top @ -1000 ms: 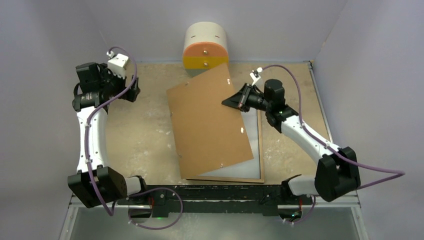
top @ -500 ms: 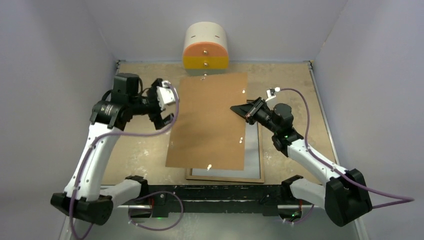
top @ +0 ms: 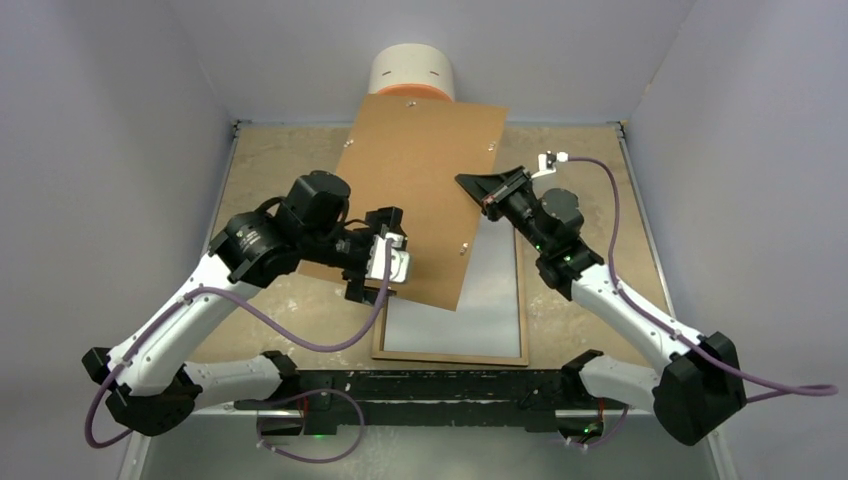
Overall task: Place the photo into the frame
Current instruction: Adjust the photo frame item.
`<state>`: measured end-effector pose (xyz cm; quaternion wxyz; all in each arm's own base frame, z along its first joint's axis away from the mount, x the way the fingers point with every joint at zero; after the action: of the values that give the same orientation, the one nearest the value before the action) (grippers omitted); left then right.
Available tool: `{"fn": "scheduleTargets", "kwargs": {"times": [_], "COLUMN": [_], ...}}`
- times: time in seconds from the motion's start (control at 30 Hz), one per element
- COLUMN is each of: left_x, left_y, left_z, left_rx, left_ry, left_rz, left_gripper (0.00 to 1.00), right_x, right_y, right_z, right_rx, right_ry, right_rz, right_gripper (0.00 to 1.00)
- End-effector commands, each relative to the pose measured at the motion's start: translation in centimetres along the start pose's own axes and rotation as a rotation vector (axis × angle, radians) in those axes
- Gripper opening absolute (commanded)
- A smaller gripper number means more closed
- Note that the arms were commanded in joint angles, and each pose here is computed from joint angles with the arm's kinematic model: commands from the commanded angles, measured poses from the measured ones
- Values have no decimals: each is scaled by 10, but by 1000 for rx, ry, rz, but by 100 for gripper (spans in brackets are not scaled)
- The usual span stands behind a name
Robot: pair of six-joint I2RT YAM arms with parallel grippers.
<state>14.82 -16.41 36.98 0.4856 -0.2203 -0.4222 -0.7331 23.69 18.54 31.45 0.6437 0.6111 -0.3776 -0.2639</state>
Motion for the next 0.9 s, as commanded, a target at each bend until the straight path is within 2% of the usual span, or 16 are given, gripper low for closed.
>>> {"fn": "scheduleTargets", "kwargs": {"times": [0.0, 0.4, 0.7, 0.87], "left_x": [0, -7, -19, -20], "left_y": [-10, -30, -23, -21], "left_z": [-1, 2, 2, 4], "left_rx": [-23, -57, 86, 134], "left_ry": [36, 52, 127, 146], "left_rz": [-54, -129, -240, -226], "left_gripper": [100, 100, 100, 100], "right_x": [4, 5, 1, -1], "right_y": [52, 48, 51, 53], "right_z": [-11, -21, -24, -19], "right_rx": [187, 167, 168, 175], "right_ry": [-68, -82, -51, -32], "right_rz": [-29, -56, -54, -38], "right_gripper": [0, 0, 0, 0]}}
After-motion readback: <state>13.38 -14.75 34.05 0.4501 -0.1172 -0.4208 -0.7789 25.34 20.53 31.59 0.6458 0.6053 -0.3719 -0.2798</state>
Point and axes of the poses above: each gripper's point midway between its finger pads, its own z axis back along the fingers, its own y axis along the line the jaws close on, x = y × z, the point moved 10 cm from there along z, back along the fingers, and after that the axes turned 3 degrees about -z, right-handed, at the moved point
